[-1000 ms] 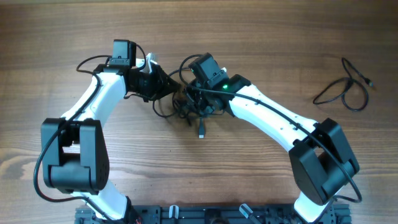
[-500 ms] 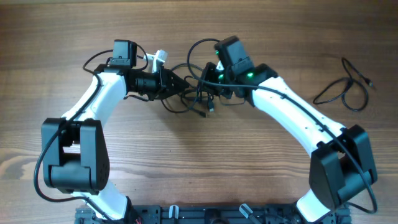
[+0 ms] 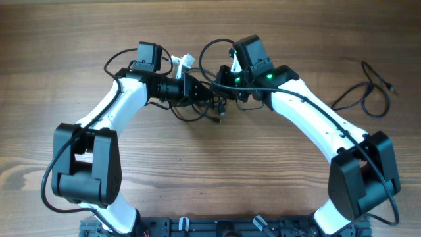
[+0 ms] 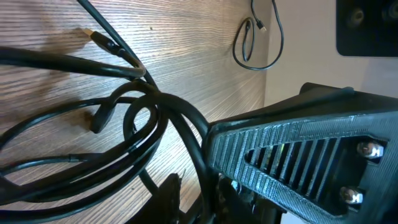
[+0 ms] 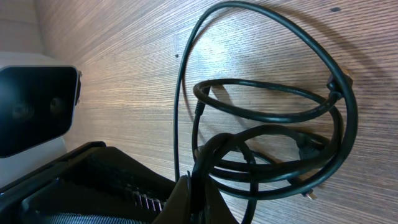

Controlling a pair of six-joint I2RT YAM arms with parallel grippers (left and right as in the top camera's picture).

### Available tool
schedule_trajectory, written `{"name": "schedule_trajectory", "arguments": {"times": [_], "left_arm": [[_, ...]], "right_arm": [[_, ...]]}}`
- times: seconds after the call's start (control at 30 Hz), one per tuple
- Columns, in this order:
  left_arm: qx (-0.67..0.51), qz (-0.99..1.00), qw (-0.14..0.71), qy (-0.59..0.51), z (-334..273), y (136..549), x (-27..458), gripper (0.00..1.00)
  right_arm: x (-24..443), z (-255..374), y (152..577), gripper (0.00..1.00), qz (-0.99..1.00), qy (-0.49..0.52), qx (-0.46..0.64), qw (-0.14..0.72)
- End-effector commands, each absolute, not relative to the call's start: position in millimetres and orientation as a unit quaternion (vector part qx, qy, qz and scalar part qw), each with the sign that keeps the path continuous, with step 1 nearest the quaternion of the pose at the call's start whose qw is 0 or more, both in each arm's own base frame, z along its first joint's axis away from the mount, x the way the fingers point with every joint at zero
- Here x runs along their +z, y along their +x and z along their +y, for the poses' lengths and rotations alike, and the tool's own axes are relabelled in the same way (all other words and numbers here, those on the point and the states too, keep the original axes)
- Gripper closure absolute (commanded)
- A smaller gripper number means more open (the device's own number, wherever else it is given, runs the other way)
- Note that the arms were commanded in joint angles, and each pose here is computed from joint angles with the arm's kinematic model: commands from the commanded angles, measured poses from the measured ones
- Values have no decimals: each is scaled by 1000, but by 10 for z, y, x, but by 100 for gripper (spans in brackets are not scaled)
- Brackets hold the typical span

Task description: Untangle cables

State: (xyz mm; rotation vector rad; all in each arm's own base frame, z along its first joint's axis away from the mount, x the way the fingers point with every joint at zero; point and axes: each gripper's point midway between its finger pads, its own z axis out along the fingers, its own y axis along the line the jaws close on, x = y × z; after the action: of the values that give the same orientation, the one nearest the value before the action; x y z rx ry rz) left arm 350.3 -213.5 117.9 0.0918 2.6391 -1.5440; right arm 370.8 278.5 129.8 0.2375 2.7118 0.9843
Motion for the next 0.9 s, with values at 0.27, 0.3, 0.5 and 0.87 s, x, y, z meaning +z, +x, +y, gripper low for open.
{"name": "schedule_trajectory", "arguments": {"times": [0.27,0.3,0.5,0.87], "left_arm": [[-429,899,84,24,-1962,3652,1013,96],[-419,904,88,22,-1936,3670,985,96],[-400,912,91,12,-1885,3696,932,96],[-534,815,115,193,-2192,3357,1364,96]], "right_arm": [[1379,2798,3674,96,928,52,344,134],[1379,2798,3672,96,928,43,343,136],[1367,2791,3627,96,929,31,346,127],[1350,2684,3595,81,926,71,360,87]]}}
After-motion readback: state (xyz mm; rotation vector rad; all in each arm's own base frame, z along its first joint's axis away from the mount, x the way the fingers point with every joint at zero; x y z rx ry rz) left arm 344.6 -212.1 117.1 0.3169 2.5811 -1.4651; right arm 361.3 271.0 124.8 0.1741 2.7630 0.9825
